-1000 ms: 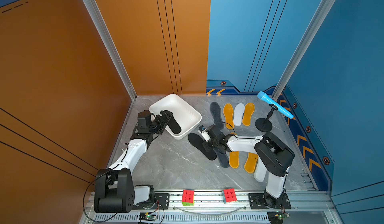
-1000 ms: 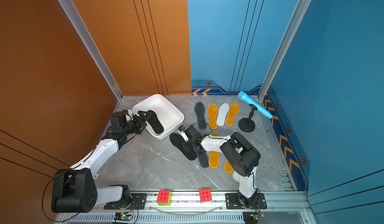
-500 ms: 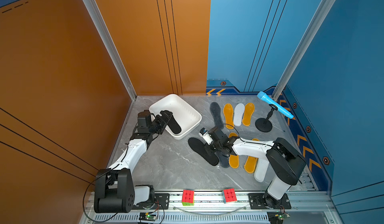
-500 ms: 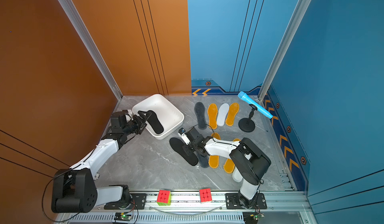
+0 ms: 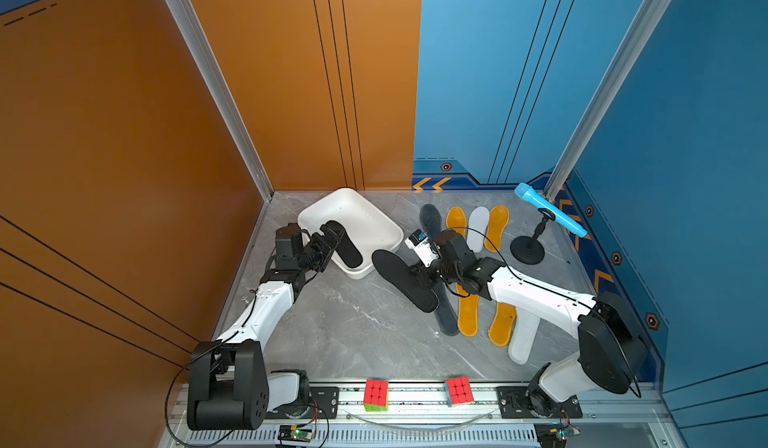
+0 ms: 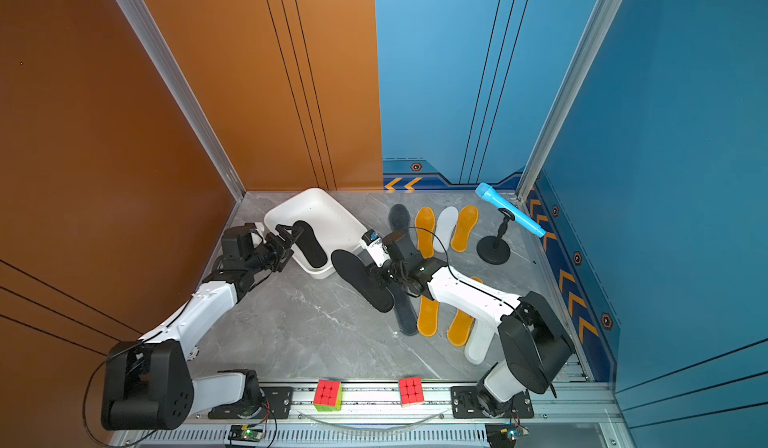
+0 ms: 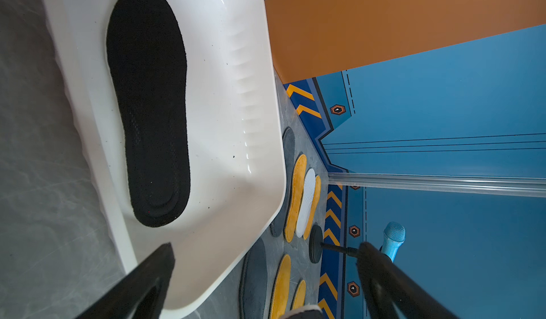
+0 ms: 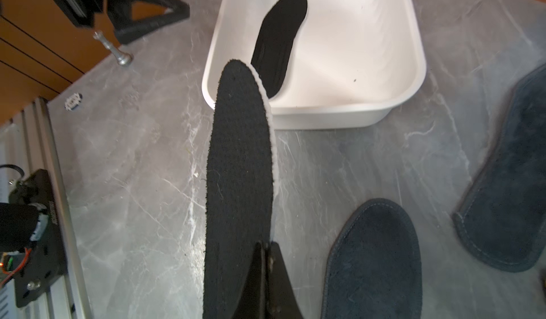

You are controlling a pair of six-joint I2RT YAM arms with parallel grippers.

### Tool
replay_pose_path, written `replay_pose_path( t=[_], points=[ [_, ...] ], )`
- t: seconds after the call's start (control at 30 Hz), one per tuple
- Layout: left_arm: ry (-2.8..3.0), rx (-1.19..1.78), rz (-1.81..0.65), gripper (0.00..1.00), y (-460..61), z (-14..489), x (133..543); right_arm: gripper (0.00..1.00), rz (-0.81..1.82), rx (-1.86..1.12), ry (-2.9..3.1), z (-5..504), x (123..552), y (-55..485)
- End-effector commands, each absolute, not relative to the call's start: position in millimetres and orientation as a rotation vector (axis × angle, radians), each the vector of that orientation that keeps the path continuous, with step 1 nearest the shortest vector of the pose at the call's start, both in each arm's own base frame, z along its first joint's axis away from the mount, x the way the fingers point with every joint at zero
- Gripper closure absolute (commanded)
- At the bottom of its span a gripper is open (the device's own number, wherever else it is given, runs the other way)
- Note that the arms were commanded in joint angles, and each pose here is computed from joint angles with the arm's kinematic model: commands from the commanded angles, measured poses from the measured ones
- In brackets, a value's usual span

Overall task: Put the insoles into the storage box
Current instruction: Pick up the insole from the center of the board.

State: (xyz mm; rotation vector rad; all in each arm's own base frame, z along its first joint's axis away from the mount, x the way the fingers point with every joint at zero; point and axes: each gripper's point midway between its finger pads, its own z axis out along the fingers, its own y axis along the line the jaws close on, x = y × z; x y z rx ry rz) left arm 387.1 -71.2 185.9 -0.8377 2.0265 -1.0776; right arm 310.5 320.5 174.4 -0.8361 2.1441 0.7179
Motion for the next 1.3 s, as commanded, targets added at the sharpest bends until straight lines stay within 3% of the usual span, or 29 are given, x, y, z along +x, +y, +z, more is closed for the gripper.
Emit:
replay_pose_path(
  t=[0.0,0.23,0.53,0.7,0.9,1.03,1.27],
  points=[
    [2.018,-0.777,-1.085,0.02,-80,195,391,1.00,0.792,-0.724,2.112,210,329,319],
    [2.015,-0.615,-1.137,0.00,-131,213,398,1.00,0.894,-0.554,2.039,252,379,331],
    [1.983,-0.530,-1.246,0.19,-182,222,413,1.00,0.960,-0.503,2.039,255,410,364],
    [1.975,-0.520,-1.241,0.23,-186,226,413,1.00,0.984,-0.498,2.048,249,413,370],
    [1.982,-0.523,-1.242,0.36,-187,223,415,1.00,1.035,-0.486,2.056,240,413,378],
    [1.986,-0.529,-1.241,0.53,-186,221,414,1.00,1.039,-0.474,2.063,236,416,379],
    [1.990,-0.535,-1.245,0.72,-186,219,415,1.00,1.032,-0.471,2.068,233,417,378]
  ],
)
